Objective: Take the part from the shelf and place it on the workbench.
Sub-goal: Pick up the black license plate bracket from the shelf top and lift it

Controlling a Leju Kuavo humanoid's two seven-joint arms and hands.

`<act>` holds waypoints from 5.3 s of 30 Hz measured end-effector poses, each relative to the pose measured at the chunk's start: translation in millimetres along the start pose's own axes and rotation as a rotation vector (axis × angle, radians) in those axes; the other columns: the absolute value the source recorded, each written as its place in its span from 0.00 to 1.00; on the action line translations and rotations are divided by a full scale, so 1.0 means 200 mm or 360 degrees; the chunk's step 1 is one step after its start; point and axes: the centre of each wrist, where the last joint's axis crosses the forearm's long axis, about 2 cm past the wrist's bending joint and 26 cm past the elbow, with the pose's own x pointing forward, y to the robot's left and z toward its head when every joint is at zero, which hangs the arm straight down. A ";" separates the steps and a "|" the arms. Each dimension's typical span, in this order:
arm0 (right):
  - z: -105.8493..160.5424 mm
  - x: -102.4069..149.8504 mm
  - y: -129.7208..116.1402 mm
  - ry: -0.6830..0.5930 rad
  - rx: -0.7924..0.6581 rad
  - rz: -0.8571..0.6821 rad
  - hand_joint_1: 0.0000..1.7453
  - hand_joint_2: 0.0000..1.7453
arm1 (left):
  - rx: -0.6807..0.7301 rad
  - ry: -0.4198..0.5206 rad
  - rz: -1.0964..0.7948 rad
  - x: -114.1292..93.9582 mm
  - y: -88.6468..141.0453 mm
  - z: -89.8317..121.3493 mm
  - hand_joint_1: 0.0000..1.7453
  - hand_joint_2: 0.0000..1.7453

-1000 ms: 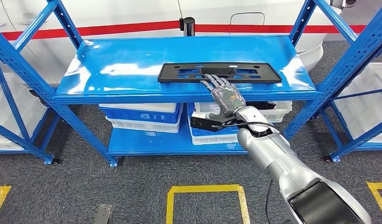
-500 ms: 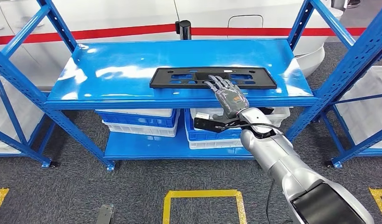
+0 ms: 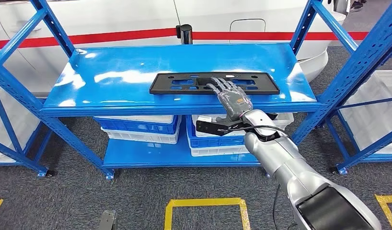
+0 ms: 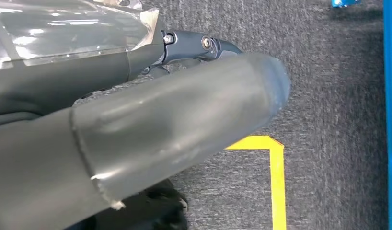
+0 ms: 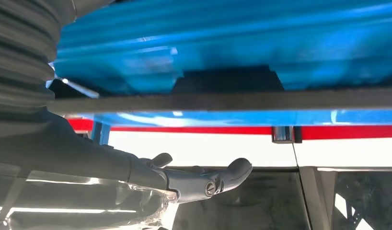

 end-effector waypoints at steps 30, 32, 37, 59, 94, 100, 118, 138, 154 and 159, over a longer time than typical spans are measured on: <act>-0.01 -0.01 -0.02 0.0023 0.0017 0.0029 0.00 1.00 | -0.0019 0.0001 0.0020 0.02 -0.01 -0.01 0.00 0.00; -0.01 0.00 -0.03 0.0018 0.0014 0.0027 0.00 1.00 | -0.0018 -0.0001 0.0023 0.02 -0.01 -0.01 0.00 0.00; -0.01 -0.01 -0.02 0.0020 0.0022 0.0024 0.69 1.00 | -0.0023 -0.0027 0.0033 0.01 -0.01 0.00 0.00 0.00; 0.07 -0.08 0.01 0.0016 -0.0037 -0.0025 1.00 1.00 | 0.0143 -0.0501 0.0090 0.01 -0.02 0.00 0.00 1.00; 0.17 -0.14 -0.03 0.0065 -0.0232 -0.0158 1.00 1.00 | 0.0096 -0.0128 0.0048 0.02 -0.04 0.00 0.00 1.00; 0.17 -0.14 -0.04 0.0058 -0.0242 -0.0152 1.00 1.00 | 0.0086 -0.0115 0.0033 0.02 -0.04 0.00 0.00 1.00; 0.29 -0.22 -0.08 0.0087 -0.0348 -0.0156 1.00 1.00 | 0.0021 -0.0123 -0.0057 0.05 -0.03 -0.02 0.00 1.00; 0.33 -0.19 -0.22 -0.0029 -0.0448 -0.0144 1.00 1.00 | 0.0015 -0.0126 -0.0079 0.05 -0.01 -0.02 0.00 1.00; 0.31 -0.14 -0.23 -0.0065 -0.0438 -0.0124 1.00 1.00 | 0.0041 -0.0118 -0.0055 0.04 -0.01 -0.02 0.00 1.00; 0.26 -0.11 -0.25 -0.0091 -0.0445 -0.0132 1.00 1.00 | 0.0047 -0.0095 -0.0037 0.01 -0.01 0.00 0.00 1.00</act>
